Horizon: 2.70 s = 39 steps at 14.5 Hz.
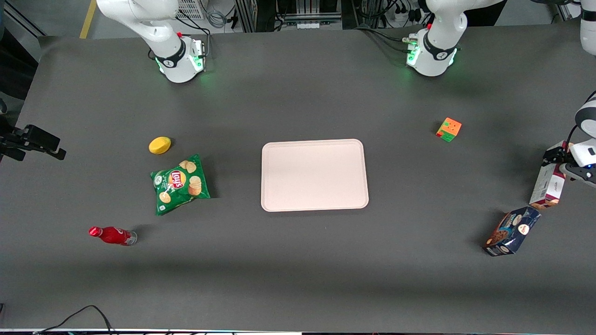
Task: Place red cookie box on tray
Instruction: 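Close the left gripper around the red tartan cookie box, then lift the red cookie box up off the table with the left gripper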
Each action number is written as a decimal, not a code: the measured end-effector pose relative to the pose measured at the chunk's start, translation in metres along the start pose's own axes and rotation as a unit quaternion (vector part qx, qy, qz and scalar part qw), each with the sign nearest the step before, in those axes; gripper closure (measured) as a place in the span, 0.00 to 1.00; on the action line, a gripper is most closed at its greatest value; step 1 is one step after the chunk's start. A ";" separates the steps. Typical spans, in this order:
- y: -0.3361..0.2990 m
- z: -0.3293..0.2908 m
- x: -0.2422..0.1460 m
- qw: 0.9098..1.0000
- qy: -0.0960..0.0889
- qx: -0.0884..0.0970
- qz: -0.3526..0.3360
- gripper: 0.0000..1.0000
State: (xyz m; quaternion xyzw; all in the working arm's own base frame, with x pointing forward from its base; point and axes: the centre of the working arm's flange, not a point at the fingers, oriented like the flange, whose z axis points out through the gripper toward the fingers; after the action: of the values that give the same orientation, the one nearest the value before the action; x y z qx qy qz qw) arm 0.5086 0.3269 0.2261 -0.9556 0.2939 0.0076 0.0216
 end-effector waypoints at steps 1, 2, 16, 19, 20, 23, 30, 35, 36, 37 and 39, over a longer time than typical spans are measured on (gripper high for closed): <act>0.001 0.004 -0.001 1.000 0.002 -0.003 -0.006 0.00; 0.001 0.009 -0.002 1.000 0.004 -0.007 -0.008 0.00; -0.009 0.001 0.007 1.000 0.017 0.006 0.001 0.74; -0.019 -0.054 0.026 0.999 0.031 0.000 0.007 0.74; -0.021 -0.081 0.029 0.999 0.031 -0.007 0.006 0.74; -0.027 -0.170 0.020 0.999 0.021 -0.033 0.002 0.74; -0.034 -0.313 -0.005 1.000 0.001 -0.015 -0.010 0.74; -0.010 -0.313 0.033 0.995 -0.011 -0.045 -0.085 0.74; 0.002 -0.318 0.053 0.994 -0.014 -0.049 -0.102 0.74; 0.017 -0.323 0.077 0.992 -0.016 -0.049 -0.118 0.74; 0.054 -0.330 0.123 0.986 -0.020 -0.054 -0.154 0.74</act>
State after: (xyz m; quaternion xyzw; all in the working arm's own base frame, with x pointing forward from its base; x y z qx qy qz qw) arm 0.5806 0.1979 0.5507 -0.9888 0.1424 0.0393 -0.0232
